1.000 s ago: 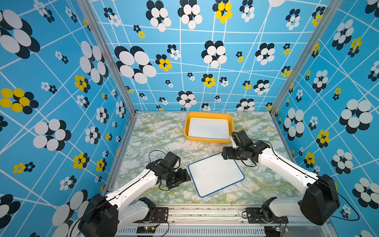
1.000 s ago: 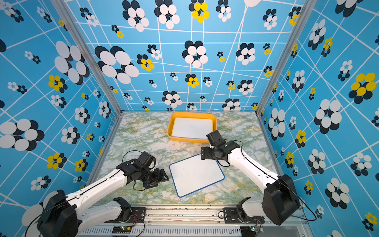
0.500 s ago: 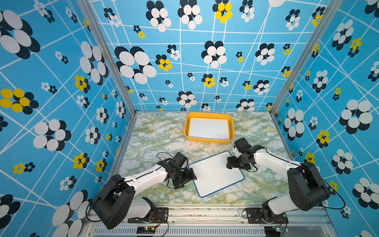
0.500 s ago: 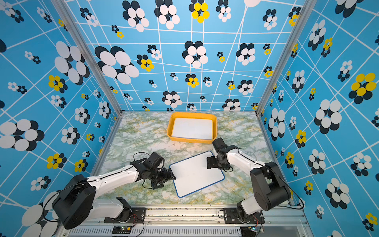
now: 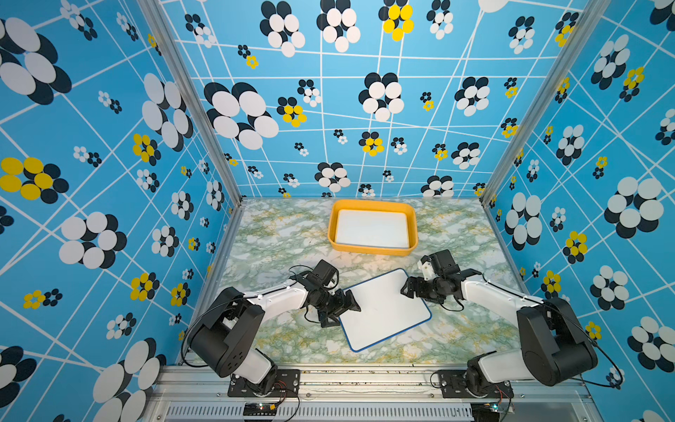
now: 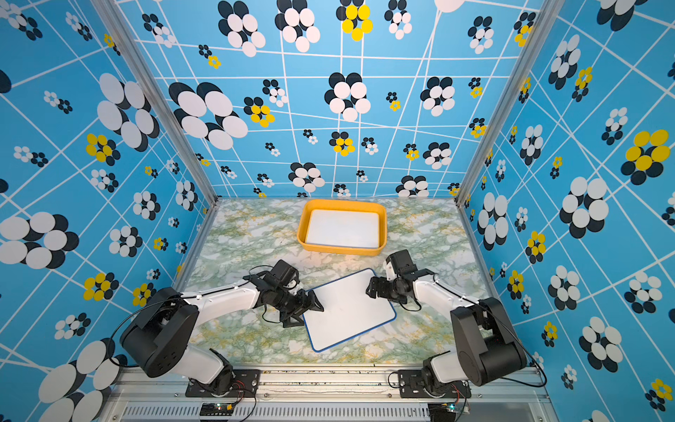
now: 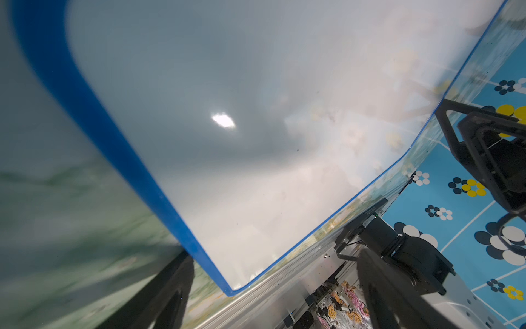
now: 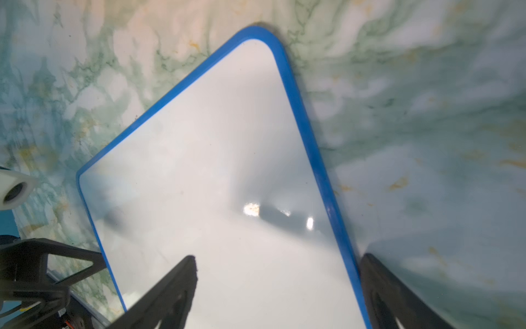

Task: Put the whiteboard into the storage box
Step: Move the whiteboard to the center of the board.

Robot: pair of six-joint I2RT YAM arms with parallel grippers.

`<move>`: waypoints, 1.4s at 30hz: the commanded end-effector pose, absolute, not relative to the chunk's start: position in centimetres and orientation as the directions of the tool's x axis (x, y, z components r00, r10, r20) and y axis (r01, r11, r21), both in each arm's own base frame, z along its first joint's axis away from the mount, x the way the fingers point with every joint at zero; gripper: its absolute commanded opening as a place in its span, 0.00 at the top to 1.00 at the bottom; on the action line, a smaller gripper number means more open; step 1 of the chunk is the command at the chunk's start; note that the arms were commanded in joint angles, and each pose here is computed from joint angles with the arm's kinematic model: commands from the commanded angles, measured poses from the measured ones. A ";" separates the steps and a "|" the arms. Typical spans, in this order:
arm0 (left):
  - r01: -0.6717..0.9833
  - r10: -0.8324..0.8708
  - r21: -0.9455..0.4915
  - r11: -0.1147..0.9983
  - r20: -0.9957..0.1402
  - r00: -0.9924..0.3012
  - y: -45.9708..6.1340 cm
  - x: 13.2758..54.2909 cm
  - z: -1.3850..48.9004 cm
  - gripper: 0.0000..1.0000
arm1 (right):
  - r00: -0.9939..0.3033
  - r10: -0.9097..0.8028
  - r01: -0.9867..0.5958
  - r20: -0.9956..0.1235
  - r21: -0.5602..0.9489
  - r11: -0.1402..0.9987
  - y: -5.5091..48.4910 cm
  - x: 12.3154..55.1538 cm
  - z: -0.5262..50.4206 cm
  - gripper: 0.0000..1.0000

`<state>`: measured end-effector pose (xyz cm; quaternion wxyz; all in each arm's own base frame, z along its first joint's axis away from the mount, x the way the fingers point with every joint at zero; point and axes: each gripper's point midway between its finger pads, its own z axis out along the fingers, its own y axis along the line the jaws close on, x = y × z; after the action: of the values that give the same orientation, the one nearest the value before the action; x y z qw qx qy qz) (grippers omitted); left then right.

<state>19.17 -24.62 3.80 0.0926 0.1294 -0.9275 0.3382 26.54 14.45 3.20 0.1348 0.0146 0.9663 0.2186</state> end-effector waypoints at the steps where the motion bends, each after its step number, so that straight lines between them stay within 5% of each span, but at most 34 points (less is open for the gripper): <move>1: -0.296 -0.212 -0.435 0.850 0.232 -0.949 -20.3 18.5 -0.9 0.07 | -0.996 0.056 0.083 0.065 0.557 0.827 17.1 18.6 0.3 0.07; 11: -0.129 -0.085 -0.296 0.946 0.157 -0.984 -17.6 20.1 0.7 0.07 | -0.994 0.036 0.089 0.103 0.568 0.818 18.3 15.6 0.7 0.08; 24: 0.053 0.128 -0.469 0.882 0.129 -0.983 -21.0 21.1 0.4 0.06 | -0.991 0.072 0.128 0.116 0.595 0.793 17.9 14.0 0.6 0.07; 42: -0.051 -0.052 -0.753 0.656 0.023 -0.998 -22.8 24.5 2.4 0.06 | -0.984 0.075 0.166 0.164 0.658 0.735 18.6 12.0 -0.4 0.08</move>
<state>21.01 -18.79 3.43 0.0902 0.1103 -0.9384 0.3147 19.64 18.84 3.97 0.0971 0.0405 0.9246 0.3663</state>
